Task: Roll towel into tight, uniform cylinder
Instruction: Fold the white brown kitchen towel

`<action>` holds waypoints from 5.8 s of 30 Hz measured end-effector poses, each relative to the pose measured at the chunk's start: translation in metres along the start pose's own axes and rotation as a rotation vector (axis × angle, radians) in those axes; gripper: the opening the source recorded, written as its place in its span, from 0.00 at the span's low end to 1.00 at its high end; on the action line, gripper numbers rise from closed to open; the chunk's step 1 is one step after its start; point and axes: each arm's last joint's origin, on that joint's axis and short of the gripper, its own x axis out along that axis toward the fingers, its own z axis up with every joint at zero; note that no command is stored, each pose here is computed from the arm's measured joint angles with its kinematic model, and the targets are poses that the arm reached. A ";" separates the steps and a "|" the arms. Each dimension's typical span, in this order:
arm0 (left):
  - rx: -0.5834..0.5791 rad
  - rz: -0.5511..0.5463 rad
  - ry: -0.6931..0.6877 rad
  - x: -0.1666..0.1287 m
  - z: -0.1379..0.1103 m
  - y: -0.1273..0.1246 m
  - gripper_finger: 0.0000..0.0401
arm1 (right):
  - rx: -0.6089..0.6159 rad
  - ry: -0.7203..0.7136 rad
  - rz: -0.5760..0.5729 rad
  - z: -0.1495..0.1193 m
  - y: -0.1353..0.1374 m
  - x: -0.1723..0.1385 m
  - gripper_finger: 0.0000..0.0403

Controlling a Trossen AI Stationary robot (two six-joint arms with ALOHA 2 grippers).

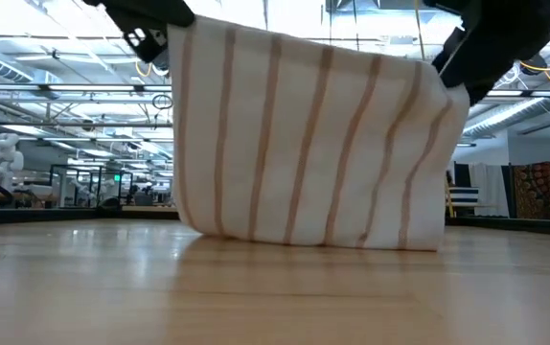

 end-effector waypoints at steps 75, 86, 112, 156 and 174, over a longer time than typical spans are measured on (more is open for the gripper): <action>-0.438 -0.155 0.298 0.058 -0.054 -0.039 0.36 | 0.168 0.367 0.245 -0.066 0.049 0.072 0.39; -0.903 -0.236 0.317 0.053 -0.031 -0.032 0.41 | 0.310 0.489 0.194 -0.053 0.033 0.040 0.42; -1.153 0.319 -0.289 -0.038 0.050 0.328 0.41 | 1.039 0.065 -0.197 0.016 -0.083 -0.024 0.42; -1.193 0.422 -0.254 -0.004 -0.013 0.422 0.73 | 1.111 -0.036 -0.283 0.015 -0.082 -0.024 0.42; -1.199 0.411 -0.181 0.014 -0.021 0.432 0.50 | 1.132 -0.037 -0.281 0.015 -0.082 -0.024 0.42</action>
